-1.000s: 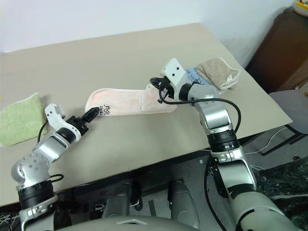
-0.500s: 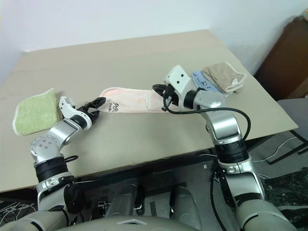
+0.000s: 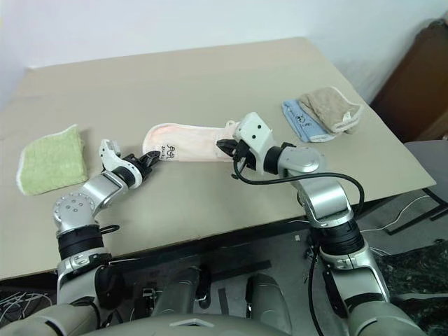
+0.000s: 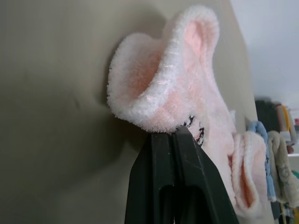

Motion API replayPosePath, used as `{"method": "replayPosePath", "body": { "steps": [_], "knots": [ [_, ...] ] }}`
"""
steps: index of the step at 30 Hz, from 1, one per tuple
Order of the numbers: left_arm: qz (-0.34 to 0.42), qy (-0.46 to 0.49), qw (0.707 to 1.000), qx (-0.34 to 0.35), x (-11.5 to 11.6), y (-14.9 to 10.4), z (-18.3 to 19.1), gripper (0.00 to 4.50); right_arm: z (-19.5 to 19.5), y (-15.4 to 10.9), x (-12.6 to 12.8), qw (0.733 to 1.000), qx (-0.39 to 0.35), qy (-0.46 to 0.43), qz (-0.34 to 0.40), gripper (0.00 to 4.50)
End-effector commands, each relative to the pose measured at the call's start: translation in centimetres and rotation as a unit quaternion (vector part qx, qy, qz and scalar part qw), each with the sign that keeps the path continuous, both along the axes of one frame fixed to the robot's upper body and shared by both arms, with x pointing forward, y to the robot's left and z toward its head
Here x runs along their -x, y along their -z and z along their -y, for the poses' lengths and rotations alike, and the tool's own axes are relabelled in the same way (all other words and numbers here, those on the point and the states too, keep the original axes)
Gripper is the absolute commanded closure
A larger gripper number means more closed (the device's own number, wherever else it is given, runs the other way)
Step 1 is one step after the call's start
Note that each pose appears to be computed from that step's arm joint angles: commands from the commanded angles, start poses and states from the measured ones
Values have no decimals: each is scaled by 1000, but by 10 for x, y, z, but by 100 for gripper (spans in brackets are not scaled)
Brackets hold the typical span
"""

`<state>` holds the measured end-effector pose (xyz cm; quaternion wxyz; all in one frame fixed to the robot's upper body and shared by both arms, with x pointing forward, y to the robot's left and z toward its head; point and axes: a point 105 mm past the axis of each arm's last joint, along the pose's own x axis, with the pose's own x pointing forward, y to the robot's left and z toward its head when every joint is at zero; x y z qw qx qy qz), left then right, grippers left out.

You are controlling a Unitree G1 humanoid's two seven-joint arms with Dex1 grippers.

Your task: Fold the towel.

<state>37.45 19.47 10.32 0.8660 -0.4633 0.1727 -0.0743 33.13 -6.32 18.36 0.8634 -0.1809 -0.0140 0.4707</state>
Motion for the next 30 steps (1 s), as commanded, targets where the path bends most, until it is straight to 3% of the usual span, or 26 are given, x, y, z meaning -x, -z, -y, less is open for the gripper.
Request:
{"method": "replayPosePath", "body": {
  "steps": [1, 3, 8, 13, 17, 21, 24, 26, 28, 30],
  "knots": [
    [46, -7, 999, -1, -2, -20, -5, 448, -3, -4, 7, 1000, -4, -8, 10, 450],
    [53, -5, 999, -7, -1, -23, -5, 448, -3, -3, 8, 1000, -4, -8, 8, 450],
    [173, -46, 984, -2, 10, -72, -28, 448, 2, 3, 9, 1000, 2, 1, -1, 450],
    [224, -42, 972, -65, 20, -96, -44, 448, 22, 18, 4, 999, 20, 33, -22, 450],
    [267, 44, 948, -166, 19, -114, -11, 448, 40, 29, -1, 997, 19, 65, -48, 450],
    [298, 146, 912, -242, 20, -111, 33, 448, 66, 42, -10, 991, 33, 116, -61, 450],
    [328, 261, 848, -325, 24, -95, 84, 448, 81, 43, -14, 987, 26, 145, -68, 450],
    [339, 336, 786, -393, 29, -76, 112, 448, 86, 42, -15, 985, 22, 157, -68, 450],
    [343, 399, 701, -481, 29, -49, 129, 448, 87, 43, -14, 984, 19, 162, -66, 450],
    [346, 426, 661, -512, 29, -36, 135, 448, 87, 43, -12, 984, 17, 164, -65, 450]
  ]
}}
